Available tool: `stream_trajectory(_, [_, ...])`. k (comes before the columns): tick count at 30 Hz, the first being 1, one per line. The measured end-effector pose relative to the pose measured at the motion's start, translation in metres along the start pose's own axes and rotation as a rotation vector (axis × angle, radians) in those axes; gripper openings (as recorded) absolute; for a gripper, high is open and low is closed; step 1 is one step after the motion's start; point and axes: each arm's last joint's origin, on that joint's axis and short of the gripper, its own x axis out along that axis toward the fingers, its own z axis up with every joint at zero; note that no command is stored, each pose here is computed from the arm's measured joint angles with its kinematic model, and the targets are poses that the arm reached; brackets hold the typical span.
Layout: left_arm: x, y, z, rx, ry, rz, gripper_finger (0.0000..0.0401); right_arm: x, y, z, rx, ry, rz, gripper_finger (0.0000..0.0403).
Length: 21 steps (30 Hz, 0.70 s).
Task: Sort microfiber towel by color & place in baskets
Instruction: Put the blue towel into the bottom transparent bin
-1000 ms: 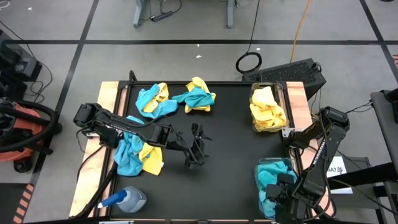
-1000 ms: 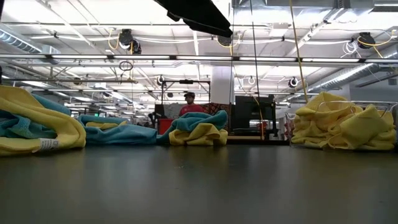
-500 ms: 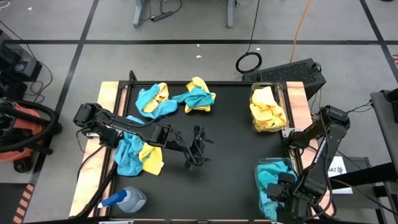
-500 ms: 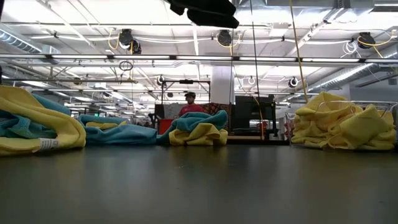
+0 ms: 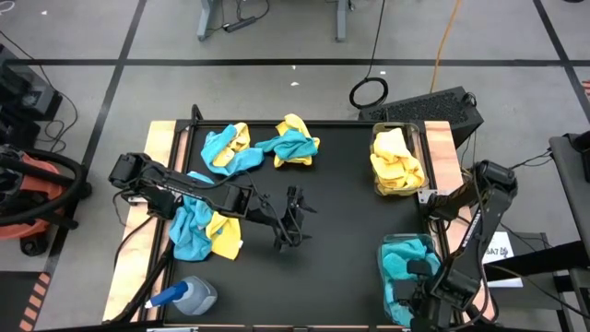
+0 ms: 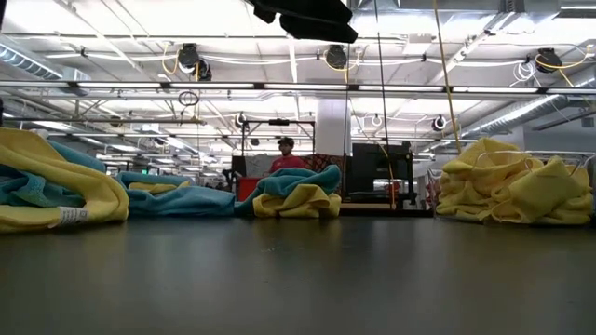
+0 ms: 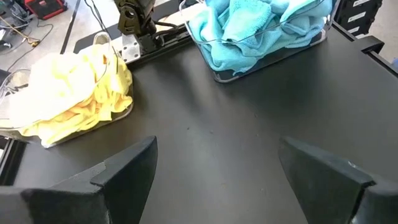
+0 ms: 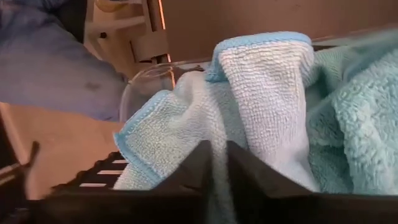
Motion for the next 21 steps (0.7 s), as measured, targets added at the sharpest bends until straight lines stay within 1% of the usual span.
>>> stream_trajectory(1, [0.000, 0.000, 0.000, 0.001, 0.000, 0.000, 0.0338, 0.003, 0.000, 0.000, -0.014, 0.003, -0.009, 0.0017])
stream_trajectory(2, [0.000, 0.000, 0.000, 0.002, 0.000, 0.000, 0.0338, 0.007, -0.001, 0.000, -0.021, 0.008, -0.021, 0.0010])
stream_trajectory(7, [0.000, 0.000, -0.001, 0.003, 0.011, -0.003, 0.0338, 0.034, -0.010, -0.004, 0.003, 0.056, -0.073, 0.0019])
stream_trajectory(10, [0.000, -0.001, -0.002, 0.004, 0.026, -0.007, 0.0338, 0.052, -0.016, -0.007, 0.014, 0.087, -0.056, 0.0011])
stream_trajectory(13, [0.000, -0.001, -0.003, 0.004, 0.029, -0.008, 0.0338, 0.063, -0.020, -0.009, 0.018, 0.105, -0.012, 0.0003])
stream_trajectory(17, [0.000, -0.001, -0.003, 0.004, 0.030, -0.008, 0.0338, 0.064, -0.021, -0.009, 0.020, 0.115, -0.003, 0.0007])
stream_trajectory(21, [0.000, -0.001, -0.003, 0.004, 0.036, -0.008, 0.0338, 0.052, -0.020, -0.008, 0.040, 0.133, 0.017, 0.0021])
